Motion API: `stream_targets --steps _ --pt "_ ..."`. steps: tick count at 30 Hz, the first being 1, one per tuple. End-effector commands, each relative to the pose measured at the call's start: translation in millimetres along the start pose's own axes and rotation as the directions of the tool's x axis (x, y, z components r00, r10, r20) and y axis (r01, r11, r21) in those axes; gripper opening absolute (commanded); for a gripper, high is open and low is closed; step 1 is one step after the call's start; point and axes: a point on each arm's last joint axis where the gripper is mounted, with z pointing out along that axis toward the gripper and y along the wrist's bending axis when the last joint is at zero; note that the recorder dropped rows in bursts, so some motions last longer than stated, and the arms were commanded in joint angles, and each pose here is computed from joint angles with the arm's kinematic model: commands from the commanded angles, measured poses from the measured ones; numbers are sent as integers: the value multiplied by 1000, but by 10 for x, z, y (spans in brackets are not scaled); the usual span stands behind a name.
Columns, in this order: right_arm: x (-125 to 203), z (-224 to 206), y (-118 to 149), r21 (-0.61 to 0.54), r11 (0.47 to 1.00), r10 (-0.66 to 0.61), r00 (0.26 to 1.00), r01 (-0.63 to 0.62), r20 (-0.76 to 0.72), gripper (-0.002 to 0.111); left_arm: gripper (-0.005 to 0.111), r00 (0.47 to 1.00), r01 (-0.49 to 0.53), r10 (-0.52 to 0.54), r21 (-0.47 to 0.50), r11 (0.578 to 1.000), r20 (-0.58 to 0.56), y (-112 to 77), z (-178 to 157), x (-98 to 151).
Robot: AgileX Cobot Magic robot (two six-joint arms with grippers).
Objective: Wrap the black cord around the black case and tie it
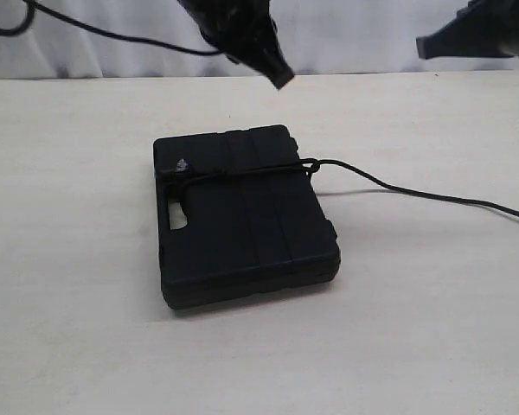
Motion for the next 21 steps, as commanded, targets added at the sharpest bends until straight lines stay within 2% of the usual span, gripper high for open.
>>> stream_targets --steps 1,4,10,15,21 --pt "-205 -231 94 -164 983 98 988 -77 119 4 0 991 41 -38 -16 999 128 28 -451 -123" --pt "-289 -336 138 -240 966 137 978 -96 161 4 0 980 47 -41 -31 998 194 2 -694 -121" --pt "-382 -495 119 -265 952 208 959 -154 191 4 0 922 79 -29 -115 990 386 -85 -1258 35" --pt "-412 -676 124 -294 944 219 949 -147 226 4 0 845 116 -1 -183 976 534 -201 -1702 285" --pt "-451 -997 153 -364 923 241 927 -128 286 4 0 772 169 7 -217 961 636 -366 -1968 674"
